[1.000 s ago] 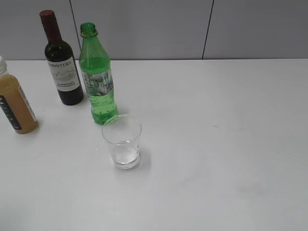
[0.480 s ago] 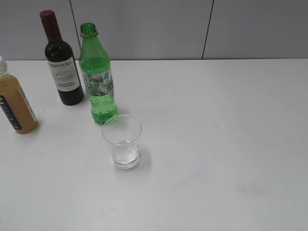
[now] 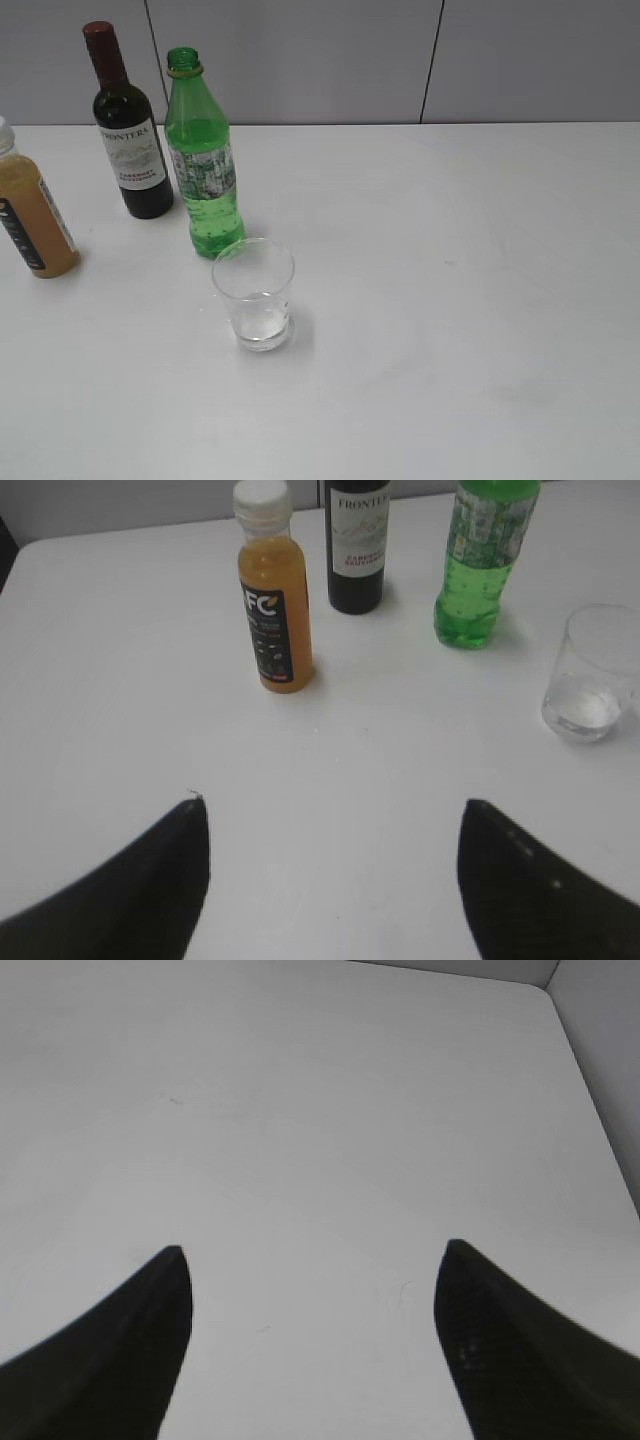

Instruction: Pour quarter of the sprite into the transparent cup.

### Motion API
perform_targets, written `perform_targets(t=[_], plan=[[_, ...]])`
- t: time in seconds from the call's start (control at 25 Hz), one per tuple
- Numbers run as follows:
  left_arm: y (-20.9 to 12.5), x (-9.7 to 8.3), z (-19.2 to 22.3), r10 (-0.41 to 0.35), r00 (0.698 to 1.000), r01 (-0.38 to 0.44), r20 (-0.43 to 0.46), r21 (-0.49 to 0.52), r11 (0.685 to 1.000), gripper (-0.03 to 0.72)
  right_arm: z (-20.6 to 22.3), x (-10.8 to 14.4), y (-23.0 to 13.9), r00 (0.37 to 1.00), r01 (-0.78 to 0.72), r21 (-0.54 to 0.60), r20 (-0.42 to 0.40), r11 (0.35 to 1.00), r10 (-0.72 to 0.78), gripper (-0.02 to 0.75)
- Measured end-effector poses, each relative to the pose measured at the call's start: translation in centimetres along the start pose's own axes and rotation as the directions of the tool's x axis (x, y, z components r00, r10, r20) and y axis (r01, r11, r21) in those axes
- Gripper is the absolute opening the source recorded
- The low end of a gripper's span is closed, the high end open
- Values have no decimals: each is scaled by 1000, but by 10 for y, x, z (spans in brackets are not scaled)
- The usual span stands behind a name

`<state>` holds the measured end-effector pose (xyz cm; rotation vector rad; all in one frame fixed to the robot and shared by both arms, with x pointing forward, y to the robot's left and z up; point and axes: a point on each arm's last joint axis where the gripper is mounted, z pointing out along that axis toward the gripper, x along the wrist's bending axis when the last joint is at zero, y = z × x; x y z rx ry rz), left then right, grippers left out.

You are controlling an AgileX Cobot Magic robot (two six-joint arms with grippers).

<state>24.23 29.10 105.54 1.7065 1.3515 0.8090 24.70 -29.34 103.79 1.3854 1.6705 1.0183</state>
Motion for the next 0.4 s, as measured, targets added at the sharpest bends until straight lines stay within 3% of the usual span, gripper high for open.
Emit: perform_targets(t=[0.12, 0.4], plan=[[-4, -1, -8, 5, 1000, -6, -3, -54, 999, 589, 0, 0, 0, 1000, 0, 0, 0, 1000, 0, 584], [-5, -1, -9, 6, 1000, -6, -3, -62, 998, 589, 0, 0, 0, 1000, -1, 0, -2, 1000, 1, 584]])
